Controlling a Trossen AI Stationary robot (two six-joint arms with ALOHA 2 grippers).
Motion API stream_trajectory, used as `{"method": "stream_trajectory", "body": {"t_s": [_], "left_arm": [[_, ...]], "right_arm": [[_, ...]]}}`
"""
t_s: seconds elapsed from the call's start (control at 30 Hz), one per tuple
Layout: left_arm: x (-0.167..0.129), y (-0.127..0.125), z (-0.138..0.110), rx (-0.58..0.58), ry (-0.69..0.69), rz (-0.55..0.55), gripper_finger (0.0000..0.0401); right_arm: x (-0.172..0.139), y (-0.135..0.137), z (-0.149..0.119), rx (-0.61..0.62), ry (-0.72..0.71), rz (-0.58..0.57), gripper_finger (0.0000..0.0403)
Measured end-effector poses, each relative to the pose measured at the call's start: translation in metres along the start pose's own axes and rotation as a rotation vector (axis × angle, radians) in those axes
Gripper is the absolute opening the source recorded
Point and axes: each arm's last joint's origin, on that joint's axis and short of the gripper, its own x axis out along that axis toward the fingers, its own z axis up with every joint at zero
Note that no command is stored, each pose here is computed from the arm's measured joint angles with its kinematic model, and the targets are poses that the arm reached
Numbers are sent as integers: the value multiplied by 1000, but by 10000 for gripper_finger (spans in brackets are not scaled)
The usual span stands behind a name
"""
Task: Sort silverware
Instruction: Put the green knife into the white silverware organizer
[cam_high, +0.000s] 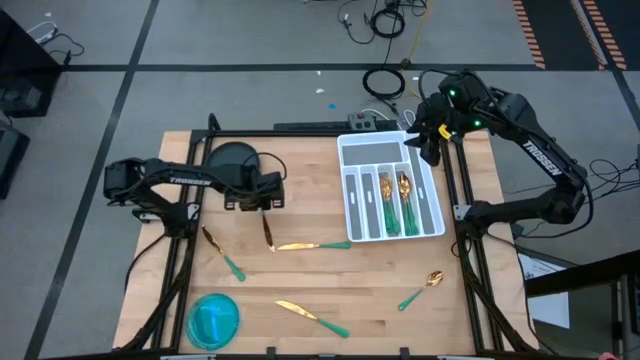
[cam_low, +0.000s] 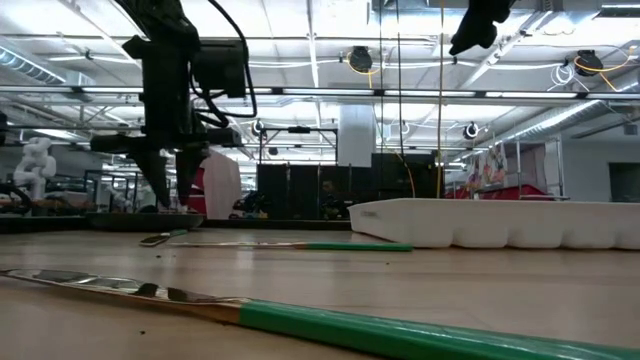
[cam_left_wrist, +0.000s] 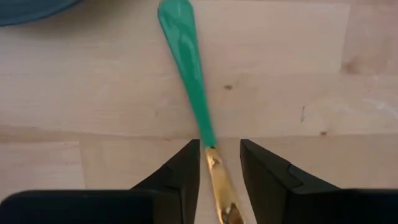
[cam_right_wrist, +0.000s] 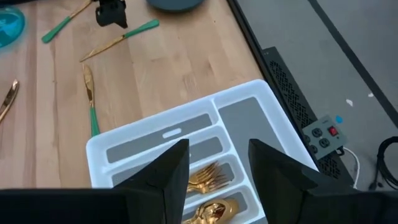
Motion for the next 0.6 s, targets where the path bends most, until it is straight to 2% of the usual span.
{"method": "stream_trajectory", "body": {"t_s": [0.33,0.6], "left_arm": [[4,0,3,-64,-45,14,181],[29,-12,4,-82,4,-9,185]], "right_arm": [[0,0,0,-31,5,2,160],[0,0,0,-46,5,2,160]]}}
